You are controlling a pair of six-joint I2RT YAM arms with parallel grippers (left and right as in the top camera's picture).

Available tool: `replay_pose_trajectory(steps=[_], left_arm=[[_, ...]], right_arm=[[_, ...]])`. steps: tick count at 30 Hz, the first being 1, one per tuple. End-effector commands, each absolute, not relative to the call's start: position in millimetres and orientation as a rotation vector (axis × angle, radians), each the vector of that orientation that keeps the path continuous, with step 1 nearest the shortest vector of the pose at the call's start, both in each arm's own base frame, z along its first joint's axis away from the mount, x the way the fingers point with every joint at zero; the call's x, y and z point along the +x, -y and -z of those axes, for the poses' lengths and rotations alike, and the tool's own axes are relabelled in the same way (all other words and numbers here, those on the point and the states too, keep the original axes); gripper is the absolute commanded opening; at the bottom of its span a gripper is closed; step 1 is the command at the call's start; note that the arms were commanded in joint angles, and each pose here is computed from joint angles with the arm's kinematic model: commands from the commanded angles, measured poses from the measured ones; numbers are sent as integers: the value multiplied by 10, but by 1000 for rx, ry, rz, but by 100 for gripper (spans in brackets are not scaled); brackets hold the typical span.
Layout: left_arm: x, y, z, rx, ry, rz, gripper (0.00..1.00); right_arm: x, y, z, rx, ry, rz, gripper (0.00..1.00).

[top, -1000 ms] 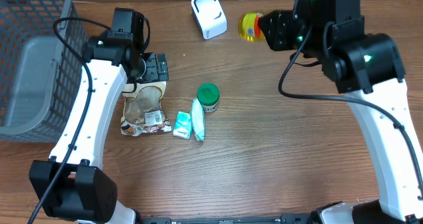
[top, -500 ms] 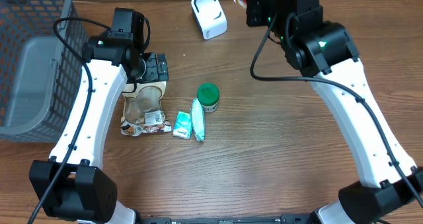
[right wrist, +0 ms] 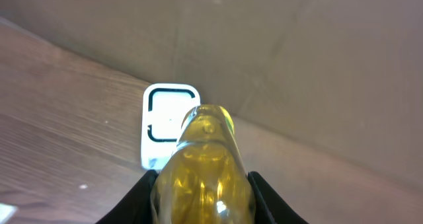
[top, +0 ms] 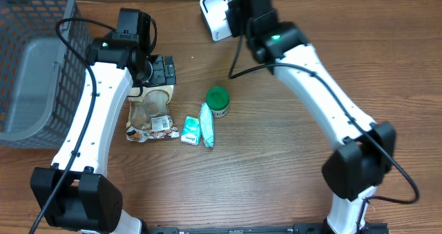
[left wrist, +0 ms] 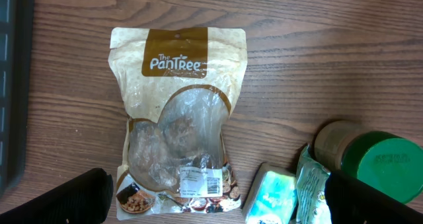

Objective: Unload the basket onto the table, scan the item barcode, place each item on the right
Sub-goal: 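Carry the Vim bottle up toward the white scanner, then hold the Vim bottle in front of the scanner with right gripper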

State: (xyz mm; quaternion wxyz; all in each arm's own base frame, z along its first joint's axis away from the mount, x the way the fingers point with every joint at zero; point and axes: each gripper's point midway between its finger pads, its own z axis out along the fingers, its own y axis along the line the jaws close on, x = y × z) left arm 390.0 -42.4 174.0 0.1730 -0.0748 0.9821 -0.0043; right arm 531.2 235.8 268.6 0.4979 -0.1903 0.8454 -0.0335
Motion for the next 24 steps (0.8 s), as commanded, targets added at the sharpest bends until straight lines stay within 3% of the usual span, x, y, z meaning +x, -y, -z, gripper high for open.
replay_pose_trajectory(steps=[1,8,15,24], left_arm=[[3933,419,-1785,-190,-2775,17,100],[3933,418,-1785,-190,-2775,17,100],[3933,418,-1785,-190,-2775,17,100],[3933,418,-1785,-190,-2775,17,100]], right_arm=[[5362,-2558,-2686,-682,-1926,316,4],[5641,-2653,-2365,-771,-1813,636,4],[5804,-2652,-2023,-776,-1812,691,4],[5957,-2704,-2169,-669,-1725,645,4]])
